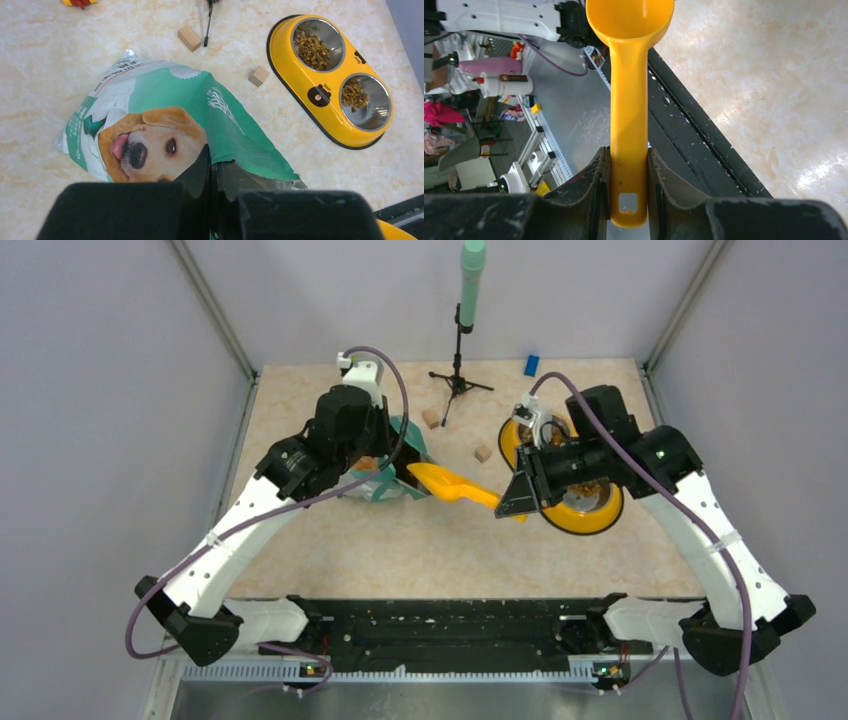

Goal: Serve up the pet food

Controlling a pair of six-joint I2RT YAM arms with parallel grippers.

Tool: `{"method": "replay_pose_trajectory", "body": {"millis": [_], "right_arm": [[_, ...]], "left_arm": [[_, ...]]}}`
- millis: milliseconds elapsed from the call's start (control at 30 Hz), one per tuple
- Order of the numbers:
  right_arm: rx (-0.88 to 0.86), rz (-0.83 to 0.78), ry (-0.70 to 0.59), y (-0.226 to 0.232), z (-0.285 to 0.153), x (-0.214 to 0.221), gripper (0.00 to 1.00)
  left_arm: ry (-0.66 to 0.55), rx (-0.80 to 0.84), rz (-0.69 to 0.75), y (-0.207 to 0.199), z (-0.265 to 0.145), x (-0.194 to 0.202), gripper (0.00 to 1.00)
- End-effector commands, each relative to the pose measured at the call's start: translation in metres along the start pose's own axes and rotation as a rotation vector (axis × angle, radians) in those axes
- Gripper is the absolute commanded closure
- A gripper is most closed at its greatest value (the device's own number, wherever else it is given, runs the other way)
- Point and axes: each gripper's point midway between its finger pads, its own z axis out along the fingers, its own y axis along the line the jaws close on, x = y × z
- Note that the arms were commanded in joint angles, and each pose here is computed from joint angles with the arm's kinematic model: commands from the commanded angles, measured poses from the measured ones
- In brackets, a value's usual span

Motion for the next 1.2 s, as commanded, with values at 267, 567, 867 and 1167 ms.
{"method": "replay_pose_trajectory", "body": {"millis": [267, 567, 867, 1167], "right_arm": [[0.380, 0.182, 0.046, -0.060, 0.034, -0.004, 1.00], [0.370, 0.208, 0.078, -0.021, 0.075, -0.018, 1.00], [0.509, 0.118, 0.101, -0.039, 0.125, -0.023, 1.00], [0.615, 0.084, 0.056, -0.081, 0.174, -0.037, 1.00]], "left_arm": [[-0.173, 0.231, -0.110, -0.025, -0.040, -0.021, 1.00], [-0.085, 0.299, -0.105, -0.041, -0.042, 0.002, 1.00], [-0.094, 0.319, -0.103, -0.048, -0.046, 0.000, 1.00], [-0.135, 0.369, -0.167, -0.053, -0.053, -0.002, 1.00]]}}
